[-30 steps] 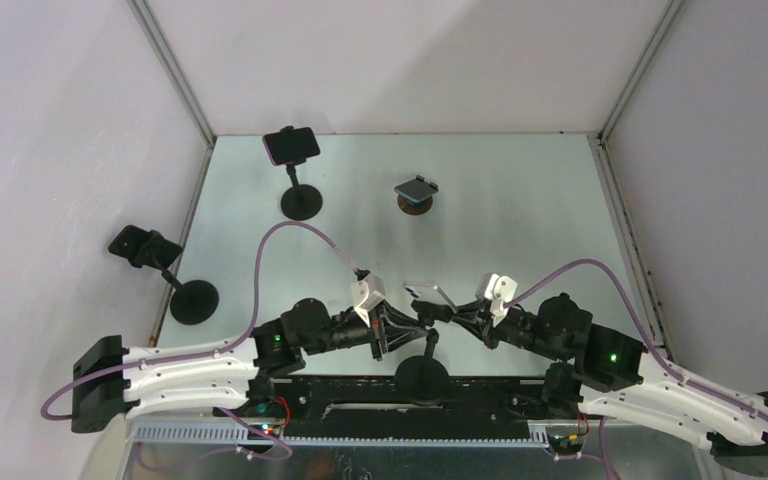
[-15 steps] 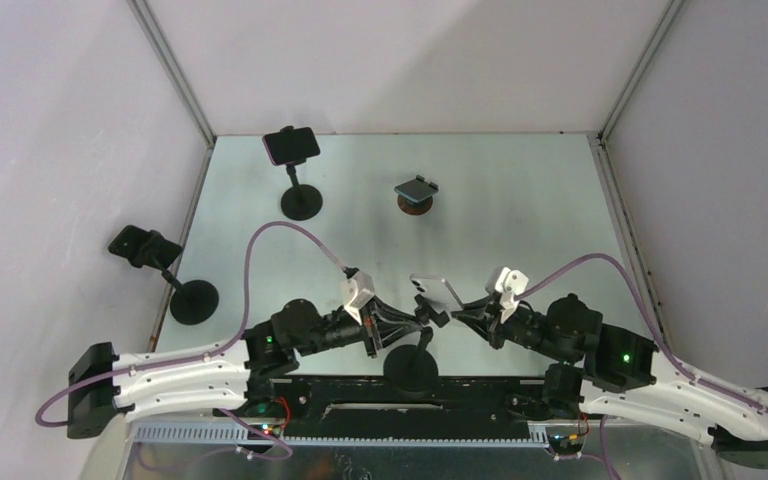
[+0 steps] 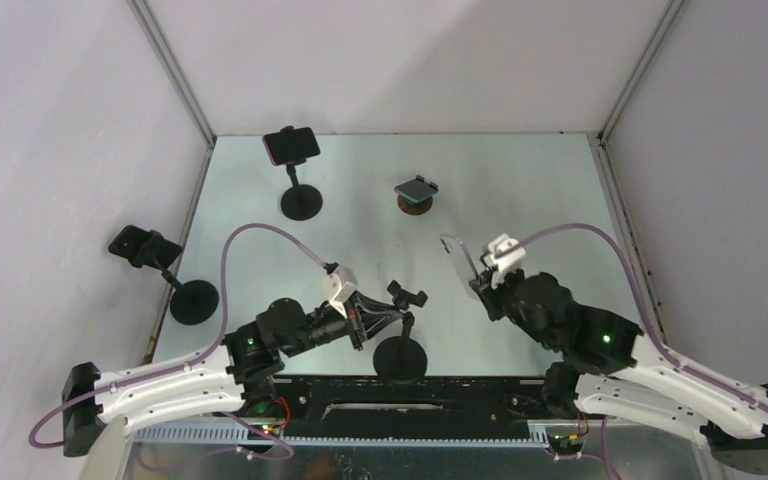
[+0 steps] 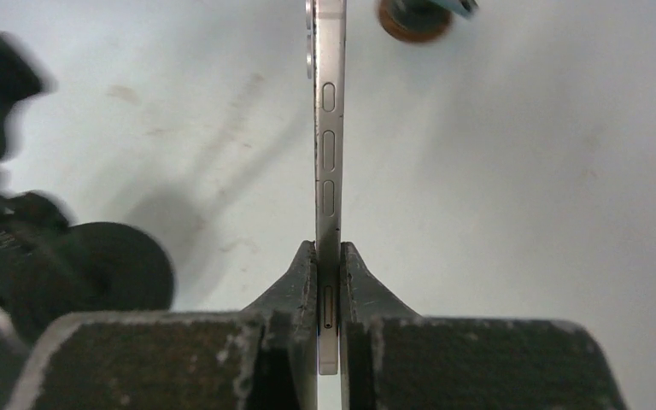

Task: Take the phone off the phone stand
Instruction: Place the phone at the center of the board.

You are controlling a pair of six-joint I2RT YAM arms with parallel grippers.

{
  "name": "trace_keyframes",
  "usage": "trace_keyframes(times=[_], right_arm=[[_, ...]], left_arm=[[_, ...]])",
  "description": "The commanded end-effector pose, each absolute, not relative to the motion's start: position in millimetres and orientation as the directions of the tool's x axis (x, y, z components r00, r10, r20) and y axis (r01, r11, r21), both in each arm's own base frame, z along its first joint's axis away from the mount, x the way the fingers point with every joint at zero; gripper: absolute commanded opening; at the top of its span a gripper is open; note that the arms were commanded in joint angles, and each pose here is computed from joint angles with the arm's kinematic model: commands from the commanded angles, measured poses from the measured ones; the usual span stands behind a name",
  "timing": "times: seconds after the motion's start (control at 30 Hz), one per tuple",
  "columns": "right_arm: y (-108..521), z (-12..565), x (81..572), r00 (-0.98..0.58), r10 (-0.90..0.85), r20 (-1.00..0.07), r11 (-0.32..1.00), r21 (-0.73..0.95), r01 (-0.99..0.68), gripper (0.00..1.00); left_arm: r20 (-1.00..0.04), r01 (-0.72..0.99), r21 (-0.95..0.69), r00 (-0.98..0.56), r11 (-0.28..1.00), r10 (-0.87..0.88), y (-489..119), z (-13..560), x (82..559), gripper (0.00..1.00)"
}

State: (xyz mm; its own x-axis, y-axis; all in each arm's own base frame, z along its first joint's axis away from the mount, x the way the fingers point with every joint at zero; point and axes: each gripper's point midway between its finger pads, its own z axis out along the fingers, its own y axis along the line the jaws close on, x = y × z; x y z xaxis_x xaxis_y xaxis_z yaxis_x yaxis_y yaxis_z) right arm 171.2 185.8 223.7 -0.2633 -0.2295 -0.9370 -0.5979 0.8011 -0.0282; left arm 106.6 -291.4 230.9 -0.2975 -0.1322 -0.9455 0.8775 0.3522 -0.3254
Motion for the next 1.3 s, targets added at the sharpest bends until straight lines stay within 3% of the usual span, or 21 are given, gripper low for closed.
trace_keyframes(times=[0.0,0.3,0.47,0.6,0.83,1.27], right_arm=[[168.2,227.0,205.4,-0.37,-0.163,-0.915,0.908,0.008,-0.418,0.0],[132.0,175.1,278.0,-0.657,-0.107,-0.746,0.986,0.008,-0.169,0.0],[117.3,133.0,299.2,-0.832,-0.117,-0.542,0.992,-0.106,-0.071,0.0],[117.4,101.4,305.9,-0.884,-0.13,-0.449,0.983,-0.176,-0.055,0.0],[120.2,62.7,313.5,-0.902,-0.167,-0.399,0.957,-0.284,-0.052,0.01],[138.9,28.9,299.9,-0.909,-0.27,-0.318,0.919,-0.368,-0.144,0.47]], left_arm=[[-0.946,0.857,-0.313,-0.241,0.408,-0.219,-278.8,260.2,120.2,0.0],[-0.951,0.786,-0.304,-0.215,0.538,-0.222,-251.7,262.2,137.0,0.0],[-0.956,0.747,-0.288,-0.185,0.599,-0.23,-234.2,266.8,144.3,0.0],[-0.958,0.735,-0.276,-0.156,0.62,-0.241,-222.9,273.2,145.6,0.0],[-0.962,0.721,-0.264,-0.146,0.641,-0.232,-212.3,271.7,145.8,0.0],[-0.958,0.709,-0.276,-0.152,0.648,-0.242,-205.5,268.2,144.9,0.0]])
